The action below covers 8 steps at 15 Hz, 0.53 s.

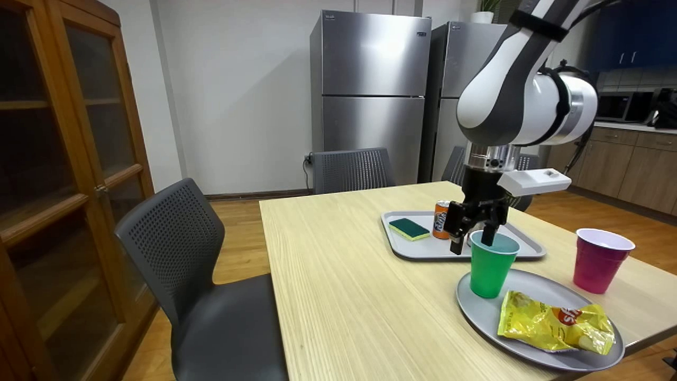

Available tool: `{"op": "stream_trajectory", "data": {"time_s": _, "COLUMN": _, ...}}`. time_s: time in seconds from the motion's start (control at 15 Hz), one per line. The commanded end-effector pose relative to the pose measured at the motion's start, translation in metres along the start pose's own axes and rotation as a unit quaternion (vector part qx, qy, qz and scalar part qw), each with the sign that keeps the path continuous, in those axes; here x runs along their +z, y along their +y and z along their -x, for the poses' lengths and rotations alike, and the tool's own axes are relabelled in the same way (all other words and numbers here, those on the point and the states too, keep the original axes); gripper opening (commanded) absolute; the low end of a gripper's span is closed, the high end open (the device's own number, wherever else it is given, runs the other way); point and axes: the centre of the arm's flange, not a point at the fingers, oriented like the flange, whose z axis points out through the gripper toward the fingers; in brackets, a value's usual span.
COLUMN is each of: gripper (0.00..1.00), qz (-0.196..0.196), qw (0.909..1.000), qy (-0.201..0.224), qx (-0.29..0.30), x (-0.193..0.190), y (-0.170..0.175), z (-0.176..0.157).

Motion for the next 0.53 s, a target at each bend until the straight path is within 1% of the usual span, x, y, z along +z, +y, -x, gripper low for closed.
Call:
{"op": "stream_trajectory", "data": {"time_s": 0.0, "gripper": 1.00, "qz": -0.004, "qw": 0.9999, "qy": 0.007, "qx": -0.006, "x": 0.0060, "y": 0.0047, "z": -0.0057}}
{"op": "stream_trajectory", "data": {"time_s": 0.4, "gripper": 1.00, "qz": -0.006, "qw": 1.0000, "qy": 0.006, "qx": -0.003, "x": 0.0077, "y": 0.0082, "z": -0.0039}}
{"op": "stream_trajectory", "data": {"time_s": 0.47, "gripper": 0.75, "qz": -0.005, "qw": 0.9999, "qy": 0.010, "qx": -0.003, "x": 0.0076, "y": 0.0089, "z": -0.0035}}
